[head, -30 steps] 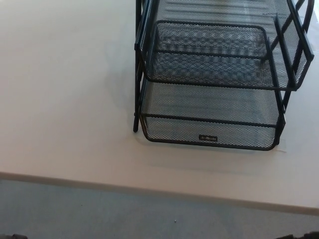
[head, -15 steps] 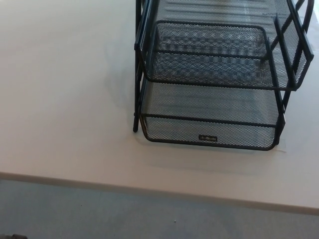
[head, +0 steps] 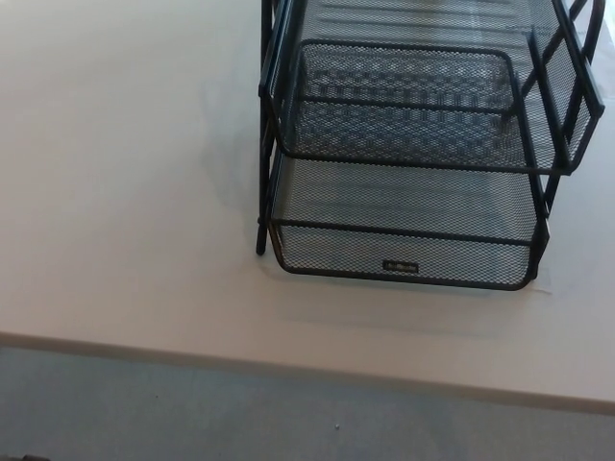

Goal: A balck drawer is kept on the middle of the table and the robot uses its right hand to push it back away from the robot

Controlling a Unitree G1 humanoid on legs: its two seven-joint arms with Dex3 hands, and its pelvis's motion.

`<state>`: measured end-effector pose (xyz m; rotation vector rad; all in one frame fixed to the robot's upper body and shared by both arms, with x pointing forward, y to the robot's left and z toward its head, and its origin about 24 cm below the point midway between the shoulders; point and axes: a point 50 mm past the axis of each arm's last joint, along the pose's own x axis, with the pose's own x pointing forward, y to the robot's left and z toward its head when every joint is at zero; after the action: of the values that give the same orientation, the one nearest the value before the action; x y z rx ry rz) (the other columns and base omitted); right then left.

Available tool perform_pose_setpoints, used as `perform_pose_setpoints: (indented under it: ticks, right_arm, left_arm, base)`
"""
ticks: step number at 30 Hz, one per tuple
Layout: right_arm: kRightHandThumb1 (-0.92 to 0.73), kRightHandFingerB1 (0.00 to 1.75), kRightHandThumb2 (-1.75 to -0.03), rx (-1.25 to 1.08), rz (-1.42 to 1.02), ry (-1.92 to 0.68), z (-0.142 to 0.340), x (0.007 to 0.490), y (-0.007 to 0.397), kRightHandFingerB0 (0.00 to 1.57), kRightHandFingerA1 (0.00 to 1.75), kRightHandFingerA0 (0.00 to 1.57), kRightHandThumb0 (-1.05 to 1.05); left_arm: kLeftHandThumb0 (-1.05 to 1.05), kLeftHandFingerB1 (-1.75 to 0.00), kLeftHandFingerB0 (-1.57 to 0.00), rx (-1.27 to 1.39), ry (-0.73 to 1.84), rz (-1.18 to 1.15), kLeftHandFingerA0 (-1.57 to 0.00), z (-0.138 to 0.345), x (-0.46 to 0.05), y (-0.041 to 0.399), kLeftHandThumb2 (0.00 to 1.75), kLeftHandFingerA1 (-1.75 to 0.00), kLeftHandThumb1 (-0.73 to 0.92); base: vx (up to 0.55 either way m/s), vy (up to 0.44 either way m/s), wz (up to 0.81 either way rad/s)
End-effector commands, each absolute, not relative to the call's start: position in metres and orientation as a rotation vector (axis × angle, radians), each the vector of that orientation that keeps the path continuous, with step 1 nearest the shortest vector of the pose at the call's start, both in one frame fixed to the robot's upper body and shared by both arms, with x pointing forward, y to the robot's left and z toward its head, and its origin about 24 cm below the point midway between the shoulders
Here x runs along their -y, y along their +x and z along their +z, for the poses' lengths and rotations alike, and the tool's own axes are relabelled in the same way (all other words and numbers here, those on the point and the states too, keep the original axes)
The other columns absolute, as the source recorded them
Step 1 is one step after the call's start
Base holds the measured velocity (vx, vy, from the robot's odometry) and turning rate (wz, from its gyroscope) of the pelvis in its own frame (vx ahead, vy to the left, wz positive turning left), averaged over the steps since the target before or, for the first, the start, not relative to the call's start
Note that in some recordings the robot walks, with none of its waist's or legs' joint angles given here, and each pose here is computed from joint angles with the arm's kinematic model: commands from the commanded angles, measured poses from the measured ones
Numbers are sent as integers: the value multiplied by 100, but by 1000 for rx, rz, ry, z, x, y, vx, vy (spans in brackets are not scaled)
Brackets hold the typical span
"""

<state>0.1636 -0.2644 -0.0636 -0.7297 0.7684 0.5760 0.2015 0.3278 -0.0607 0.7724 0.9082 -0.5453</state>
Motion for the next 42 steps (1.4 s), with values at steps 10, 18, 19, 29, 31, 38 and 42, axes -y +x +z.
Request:
perform_pose_setpoints:
  ticks: [10,18,19,29,31,38,42]
  right_arm:
    - [-80,29,-64,-790,512,-854,-69,274,167,25,33,27,-57]
    - [-79,30,-63,-826,513,-869,-71,275,169,25,36,31,-57]
    - [-79,30,-63,-825,513,-870,-71,275,169,26,36,32,-57]
    - [-80,30,-63,-825,523,-873,-72,275,169,25,36,32,-56]
    - [-80,30,-63,-825,525,-882,-72,274,169,25,35,32,-56]
    - [-80,30,-63,-829,525,-875,-72,274,169,25,35,31,-57]
    - [-80,30,-64,-827,530,-878,-71,274,169,25,35,31,-57]
  left_arm:
    - [-64,-40,-19,-928,805,-527,-27,-59,-338,196,83,-43,60]
    - [-63,-40,-20,-923,794,-522,-25,-59,-338,194,82,-42,60]
    - [-63,-40,-20,-925,793,-523,-26,-59,-338,194,82,-42,60]
    - [-64,-40,-20,-930,794,-520,-26,-59,-338,195,82,-42,60]
    - [-63,-39,-19,-925,794,-525,-25,-59,-338,195,82,-42,60]
    - [-63,-40,-20,-922,795,-526,-26,-59,-338,195,82,-42,60]
    - [-63,-39,-20,-926,794,-525,-25,-59,-338,195,82,-42,60]
  base:
    - [0,0,0]
    - [0,0,0]
    - [0,0,0]
    - [0,0,0]
    - [0,0,0]
    - [0,0,0]
    - [0,0,0]
